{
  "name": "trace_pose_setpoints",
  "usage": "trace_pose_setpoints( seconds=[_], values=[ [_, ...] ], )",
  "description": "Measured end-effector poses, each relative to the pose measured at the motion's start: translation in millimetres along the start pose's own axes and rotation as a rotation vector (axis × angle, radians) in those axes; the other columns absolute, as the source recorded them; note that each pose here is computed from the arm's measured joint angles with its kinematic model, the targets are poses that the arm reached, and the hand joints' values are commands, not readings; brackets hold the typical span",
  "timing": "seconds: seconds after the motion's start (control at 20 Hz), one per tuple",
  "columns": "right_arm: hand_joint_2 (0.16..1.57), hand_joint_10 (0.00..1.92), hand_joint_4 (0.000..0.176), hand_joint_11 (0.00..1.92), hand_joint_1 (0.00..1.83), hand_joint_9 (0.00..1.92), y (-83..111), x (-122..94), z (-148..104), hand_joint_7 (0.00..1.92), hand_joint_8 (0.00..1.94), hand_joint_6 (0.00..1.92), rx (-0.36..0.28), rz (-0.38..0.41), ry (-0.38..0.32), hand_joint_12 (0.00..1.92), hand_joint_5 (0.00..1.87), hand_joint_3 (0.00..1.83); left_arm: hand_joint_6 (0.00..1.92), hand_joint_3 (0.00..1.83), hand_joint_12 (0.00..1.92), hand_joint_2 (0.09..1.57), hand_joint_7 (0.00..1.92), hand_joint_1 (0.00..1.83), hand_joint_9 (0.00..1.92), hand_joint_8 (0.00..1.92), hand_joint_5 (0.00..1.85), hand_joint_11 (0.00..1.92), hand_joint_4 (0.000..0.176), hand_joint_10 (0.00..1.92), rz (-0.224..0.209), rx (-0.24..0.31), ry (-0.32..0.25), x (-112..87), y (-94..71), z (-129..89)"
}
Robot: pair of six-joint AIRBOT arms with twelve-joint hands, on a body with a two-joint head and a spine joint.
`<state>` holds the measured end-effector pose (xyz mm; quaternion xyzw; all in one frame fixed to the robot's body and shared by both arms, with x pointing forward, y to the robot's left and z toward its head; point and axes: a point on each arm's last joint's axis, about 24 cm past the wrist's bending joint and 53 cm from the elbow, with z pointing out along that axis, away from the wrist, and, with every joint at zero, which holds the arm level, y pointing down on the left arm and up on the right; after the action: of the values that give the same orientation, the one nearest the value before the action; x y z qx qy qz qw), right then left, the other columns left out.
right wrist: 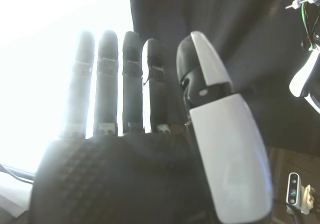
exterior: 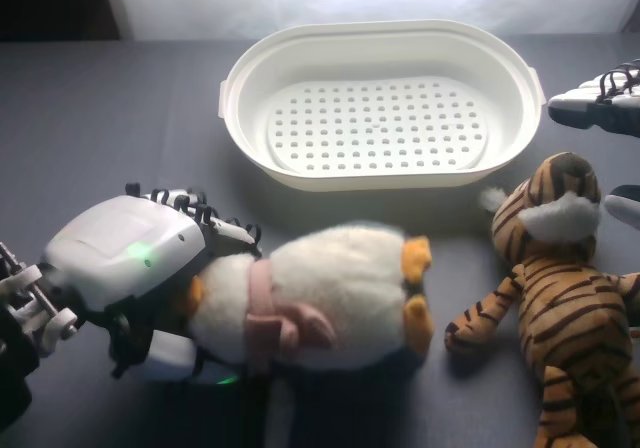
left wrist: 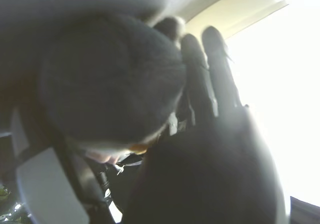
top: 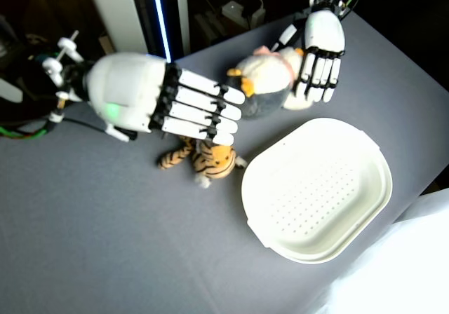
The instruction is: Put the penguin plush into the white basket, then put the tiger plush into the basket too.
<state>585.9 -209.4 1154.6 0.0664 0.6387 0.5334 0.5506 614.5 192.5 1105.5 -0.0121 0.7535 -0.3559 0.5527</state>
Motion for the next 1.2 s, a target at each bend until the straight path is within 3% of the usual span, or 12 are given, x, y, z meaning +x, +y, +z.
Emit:
trace_pose_setpoints(
  seconds=[0.15,0.4,0.5,0.65,0.75,0.8,0.85,0.95,1.0,1.05,1.15,1.2],
  values=[
    [1.30,0.01,0.014,0.41,1.00,0.54,-0.6,0,0,0.55,0.00,0.00,0.003,0.002,-0.002,0.25,0.52,0.00,0.76,0.00,1.92,1.06,0.78,1.18,0.95,1.64,1.10,1.11,0.000,1.92,0.014,0.063,-0.080,-31.6,-17.4,-12],
    [1.31,0.00,0.000,0.40,0.99,0.53,-1.5,-1,0,0.55,0.00,0.00,0.003,-0.004,0.003,0.24,0.52,0.00,0.43,0.00,1.79,1.12,0.91,1.27,0.90,1.37,1.12,0.81,0.000,1.43,0.017,0.058,-0.473,-151.0,-7.9,-14],
    [1.31,0.00,0.000,0.39,0.98,0.53,-3.0,-3,0,0.55,0.00,0.00,0.006,-0.008,-0.002,0.24,0.52,0.00,0.23,0.00,1.54,1.07,1.02,1.28,0.91,1.16,1.25,0.50,0.000,0.94,-0.012,0.031,-0.514,-171.7,4.4,7],
    [1.30,0.00,0.000,0.39,0.96,0.52,-2.9,-3,0,0.55,0.00,0.00,0.001,-0.017,0.007,0.24,0.53,0.00,0.18,0.00,1.14,1.02,1.18,1.29,1.19,0.82,1.33,0.85,0.000,0.41,-0.051,-0.033,-0.457,-171.5,24.0,49],
    [1.31,0.00,0.000,0.41,0.95,0.53,-3.9,-3,1,0.55,0.00,0.00,0.004,-0.018,0.009,0.25,0.52,0.00,0.29,0.00,1.15,1.02,1.18,1.28,1.18,0.80,1.29,0.71,0.000,0.27,-0.044,-0.102,-0.393,-163.7,38.8,67],
    [1.32,0.00,0.000,0.42,0.96,0.53,-4.8,-1,1,0.55,0.00,0.00,0.007,-0.021,0.018,0.26,0.52,0.00,0.41,0.00,1.19,1.04,1.18,1.37,1.05,0.73,1.19,0.71,0.000,0.93,-0.014,-0.145,-0.343,-156.4,47.3,75],
    [1.31,0.00,0.009,0.41,0.96,0.53,-4.4,1,2,0.55,0.00,0.00,0.005,-0.019,0.027,0.26,0.52,0.00,0.63,0.00,1.20,1.07,1.10,1.29,0.93,0.96,1.07,0.63,0.000,0.65,0.007,-0.169,-0.316,-152.6,50.1,78],
    [1.30,0.00,0.030,0.40,0.93,0.50,-2.9,2,2,0.52,0.00,0.00,-0.001,-0.014,0.036,0.27,0.50,0.00,0.05,0.00,1.06,0.94,0.75,1.18,0.76,0.13,0.67,0.34,0.000,0.18,0.041,-0.184,-0.287,-147.8,50.9,80],
    [1.30,0.00,0.050,0.41,0.98,0.47,-1.5,2,2,0.47,0.00,0.00,-0.002,-0.016,0.040,0.28,0.45,0.00,0.01,0.00,0.95,0.90,0.57,1.12,0.66,0.03,0.45,0.28,0.057,0.07,0.031,-0.186,-0.284,-146.4,50.9,80],
    [1.28,0.00,0.102,0.38,1.05,0.43,5.0,1,1,0.44,0.00,0.00,-0.014,-0.023,0.051,0.26,0.40,0.00,0.00,0.00,1.04,0.89,0.41,1.09,0.51,0.00,0.26,0.10,0.143,0.01,0.030,-0.182,-0.281,-144.5,48.5,78],
    [1.27,0.00,0.157,0.40,1.09,0.41,23.3,4,-2,0.43,0.00,0.00,-0.064,-0.040,0.087,0.14,0.37,0.00,0.00,0.00,0.96,0.90,0.24,1.05,0.33,0.00,0.08,0.00,0.175,0.00,0.038,-0.161,-0.291,-142.1,39.9,73],
    [1.23,0.00,0.145,0.45,1.18,0.43,30.4,11,-3,0.44,0.00,0.00,-0.084,-0.041,0.114,0.10,0.38,0.00,0.00,0.00,0.87,0.90,0.19,1.06,0.28,0.00,0.04,0.00,0.176,0.00,0.047,-0.145,-0.287,-139.1,33.6,74]
  ],
)
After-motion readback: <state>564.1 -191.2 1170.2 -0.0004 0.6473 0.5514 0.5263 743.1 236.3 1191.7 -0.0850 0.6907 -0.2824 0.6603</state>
